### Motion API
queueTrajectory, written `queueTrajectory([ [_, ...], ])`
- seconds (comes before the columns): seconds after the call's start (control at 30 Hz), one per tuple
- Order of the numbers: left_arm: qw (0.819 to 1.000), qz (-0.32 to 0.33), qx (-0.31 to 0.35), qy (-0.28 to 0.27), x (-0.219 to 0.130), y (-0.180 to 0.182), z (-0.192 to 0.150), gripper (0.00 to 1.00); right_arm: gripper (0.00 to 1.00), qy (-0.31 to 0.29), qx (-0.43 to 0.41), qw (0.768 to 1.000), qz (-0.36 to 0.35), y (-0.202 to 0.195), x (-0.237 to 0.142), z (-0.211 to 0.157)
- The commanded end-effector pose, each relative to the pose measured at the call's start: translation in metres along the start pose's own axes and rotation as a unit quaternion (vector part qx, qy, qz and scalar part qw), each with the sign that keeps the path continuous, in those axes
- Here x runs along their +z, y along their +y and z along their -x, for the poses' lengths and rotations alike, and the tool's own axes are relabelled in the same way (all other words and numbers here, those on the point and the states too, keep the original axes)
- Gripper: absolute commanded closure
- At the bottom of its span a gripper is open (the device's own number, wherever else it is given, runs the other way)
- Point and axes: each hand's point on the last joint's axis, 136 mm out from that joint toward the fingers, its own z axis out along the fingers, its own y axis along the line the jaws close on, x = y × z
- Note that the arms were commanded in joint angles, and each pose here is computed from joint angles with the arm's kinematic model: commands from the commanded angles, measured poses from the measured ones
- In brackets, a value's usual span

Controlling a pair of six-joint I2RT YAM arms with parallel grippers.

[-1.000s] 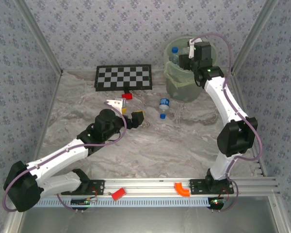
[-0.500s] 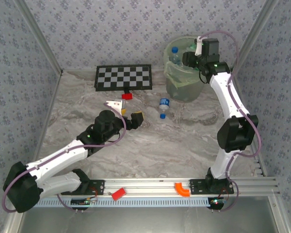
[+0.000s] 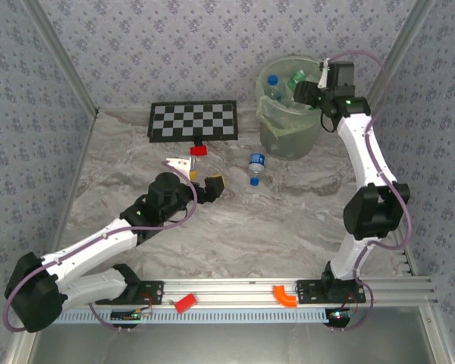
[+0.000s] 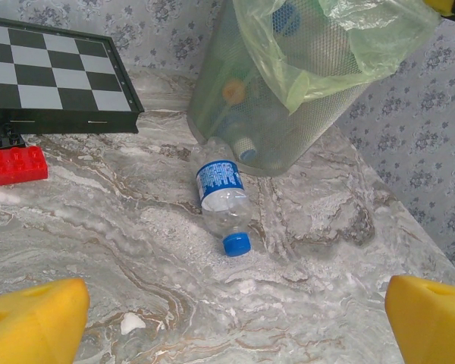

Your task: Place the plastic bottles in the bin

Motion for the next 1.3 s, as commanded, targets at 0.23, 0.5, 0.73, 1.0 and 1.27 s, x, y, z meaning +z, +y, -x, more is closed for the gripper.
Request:
queueTrajectory([
  [0.23,1.0,-0.014,-0.005,-0.018,-0.001,-0.008,0.01,0.0,0.0,-0.069,0.006,0.997,-0.025,-0.014,-0.055,0.037],
  [0.5,1.0,-0.013,-0.002,-0.01,0.0,-0.008,0.008,0.0,0.06,-0.066,-0.017,0.998,-0.005,0.007,-0.058,0.028],
  [0.73,1.0,0.015,0.018,0.018,0.007,0.001,0.001,0.0,0.08,-0.063,-0.053,0.996,0.026,0.052,-0.093,-0.017],
  [1.0,0.997,0.066,0.002,0.027,0.008,0.037,-0.008,0.0,0.09,-0.023,-0.123,0.992,0.033,0.099,-0.12,-0.102],
  [1.27,0.995,0.098,-0.012,0.013,0.002,0.069,-0.024,0.0,0.0,0.044,-0.206,0.978,-0.005,0.137,-0.094,-0.183],
])
